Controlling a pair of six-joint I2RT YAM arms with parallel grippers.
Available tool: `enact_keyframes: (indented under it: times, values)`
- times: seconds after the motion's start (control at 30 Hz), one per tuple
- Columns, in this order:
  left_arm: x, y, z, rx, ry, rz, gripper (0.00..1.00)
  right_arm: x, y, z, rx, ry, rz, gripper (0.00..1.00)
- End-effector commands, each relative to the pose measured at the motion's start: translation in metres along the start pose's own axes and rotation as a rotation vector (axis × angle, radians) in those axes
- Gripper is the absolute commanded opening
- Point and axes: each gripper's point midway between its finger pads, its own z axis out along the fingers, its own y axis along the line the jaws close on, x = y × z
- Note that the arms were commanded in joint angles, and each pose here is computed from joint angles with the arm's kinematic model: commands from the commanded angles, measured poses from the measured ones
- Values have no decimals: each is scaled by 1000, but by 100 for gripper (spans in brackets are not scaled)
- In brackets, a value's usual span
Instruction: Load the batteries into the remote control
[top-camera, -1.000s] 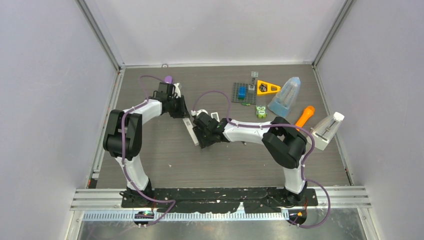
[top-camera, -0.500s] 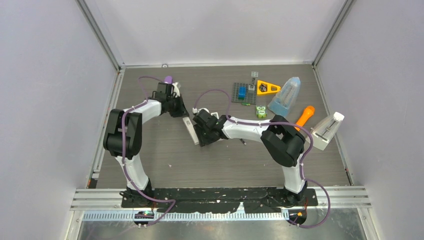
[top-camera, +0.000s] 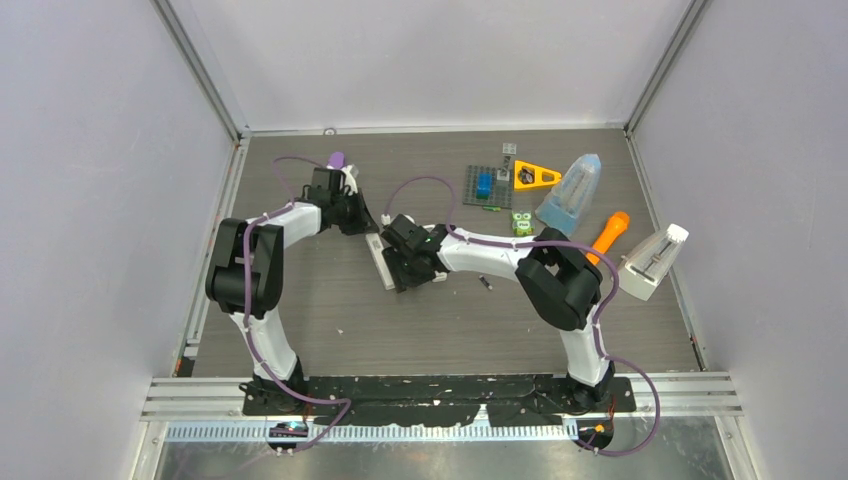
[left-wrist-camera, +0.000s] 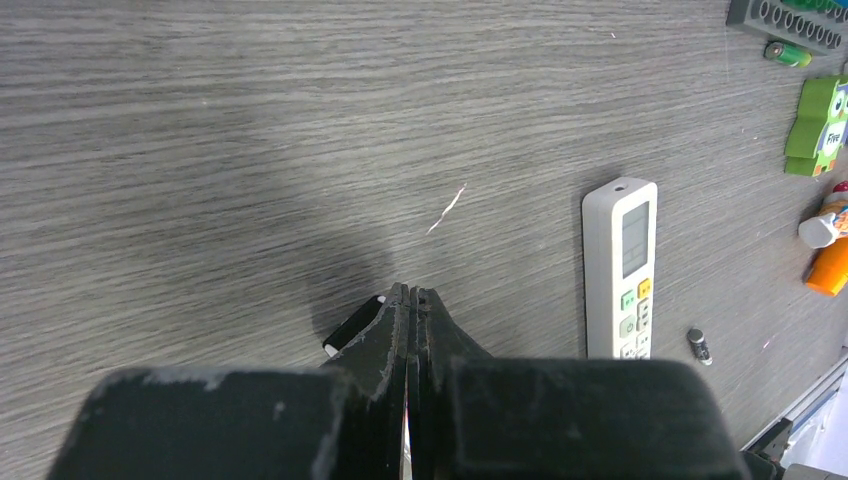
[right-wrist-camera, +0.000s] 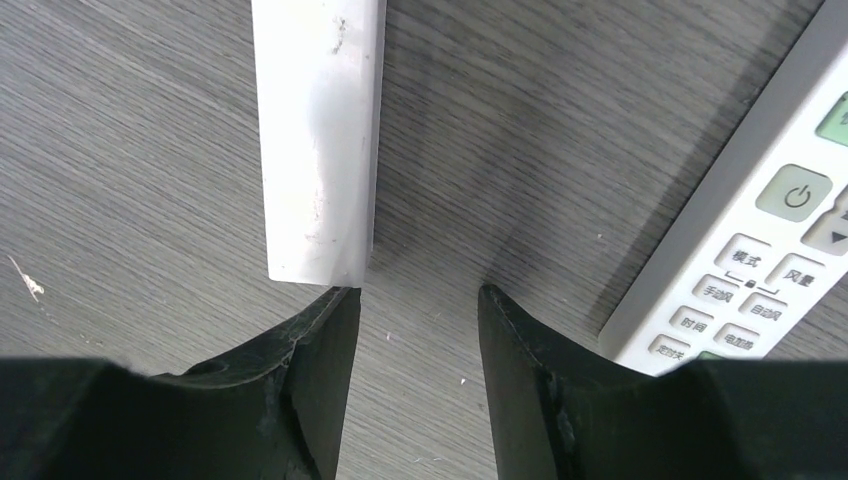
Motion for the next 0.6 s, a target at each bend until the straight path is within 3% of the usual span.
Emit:
enact_keyframes:
  times: [0.0, 0.07, 0.33, 0.57]
  values:
    - [29, 3, -7, -14, 97, -37, 0, -20, -12, 10, 35, -92, -4, 54]
    - [23, 0, -10, -10, 85, -35, 0, -23, -10, 4, 19, -109, -27, 54]
    - [-11, -21, -29, 32, -9, -16, 31, -21, 6, -16, -53, -166, -174, 55]
    - [-30, -31, -43, 34, -65, 18, 44, -17, 8, -24, -58, -187, -200, 54]
